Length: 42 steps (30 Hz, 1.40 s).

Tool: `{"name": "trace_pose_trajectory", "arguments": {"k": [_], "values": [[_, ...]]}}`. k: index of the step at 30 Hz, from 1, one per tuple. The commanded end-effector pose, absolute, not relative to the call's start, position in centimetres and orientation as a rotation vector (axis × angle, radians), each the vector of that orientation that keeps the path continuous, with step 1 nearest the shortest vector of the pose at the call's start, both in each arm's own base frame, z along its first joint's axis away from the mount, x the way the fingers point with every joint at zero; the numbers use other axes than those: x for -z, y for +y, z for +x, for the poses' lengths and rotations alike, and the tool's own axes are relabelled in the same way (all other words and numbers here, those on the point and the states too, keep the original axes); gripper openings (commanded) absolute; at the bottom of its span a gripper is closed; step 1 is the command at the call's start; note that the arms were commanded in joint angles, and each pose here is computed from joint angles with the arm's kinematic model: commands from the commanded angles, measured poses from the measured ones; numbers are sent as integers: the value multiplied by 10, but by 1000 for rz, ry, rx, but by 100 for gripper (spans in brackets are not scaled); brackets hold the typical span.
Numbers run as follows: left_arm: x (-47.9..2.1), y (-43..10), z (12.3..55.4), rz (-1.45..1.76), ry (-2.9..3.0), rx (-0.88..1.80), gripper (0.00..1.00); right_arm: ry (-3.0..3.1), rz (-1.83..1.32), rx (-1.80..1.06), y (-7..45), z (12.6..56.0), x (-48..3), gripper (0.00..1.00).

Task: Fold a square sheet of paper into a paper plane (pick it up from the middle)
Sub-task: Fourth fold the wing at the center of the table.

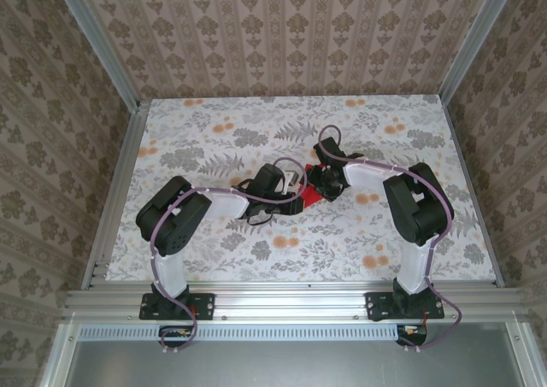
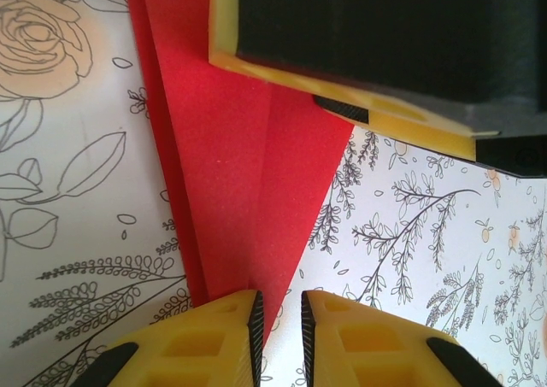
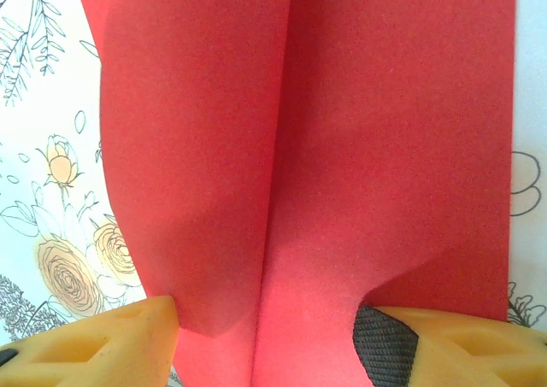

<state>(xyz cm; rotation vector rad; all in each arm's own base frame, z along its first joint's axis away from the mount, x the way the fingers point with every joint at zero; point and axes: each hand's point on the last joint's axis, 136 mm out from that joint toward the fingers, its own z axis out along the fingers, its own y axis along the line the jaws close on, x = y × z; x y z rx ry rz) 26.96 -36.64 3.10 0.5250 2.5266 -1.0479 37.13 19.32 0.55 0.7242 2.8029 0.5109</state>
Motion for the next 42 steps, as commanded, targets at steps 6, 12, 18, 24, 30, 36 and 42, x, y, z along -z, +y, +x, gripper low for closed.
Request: {"name": "trace_pose_trajectory", "arguments": {"k": [6, 12, 18, 24, 30, 36, 42], "values": [[-10, -349, 260, 547, 2606, 934, 21, 3148, 896, 133, 117, 261, 115, 65], [-10, -348, 263, 542, 2604, 907, 20, 3147, 894, 135, 117, 262, 115, 66], [-7, -349, 261, 549, 2614, 907, 20, 3148, 898, 133, 117, 262, 116, 66], [1, -342, 256, 553, 2650, 877, 18, 3149, 898, 133, 117, 262, 116, 66], [9, -332, 248, 565, 2686, 841, 13, 3150, 897, 144, 116, 261, 116, 65], [16, -325, 246, 575, 2712, 794, 5, 3150, 900, 145, 116, 261, 117, 65], [19, -323, 246, 593, 2711, 775, 3, 3151, 901, 144, 116, 262, 116, 65]]}}
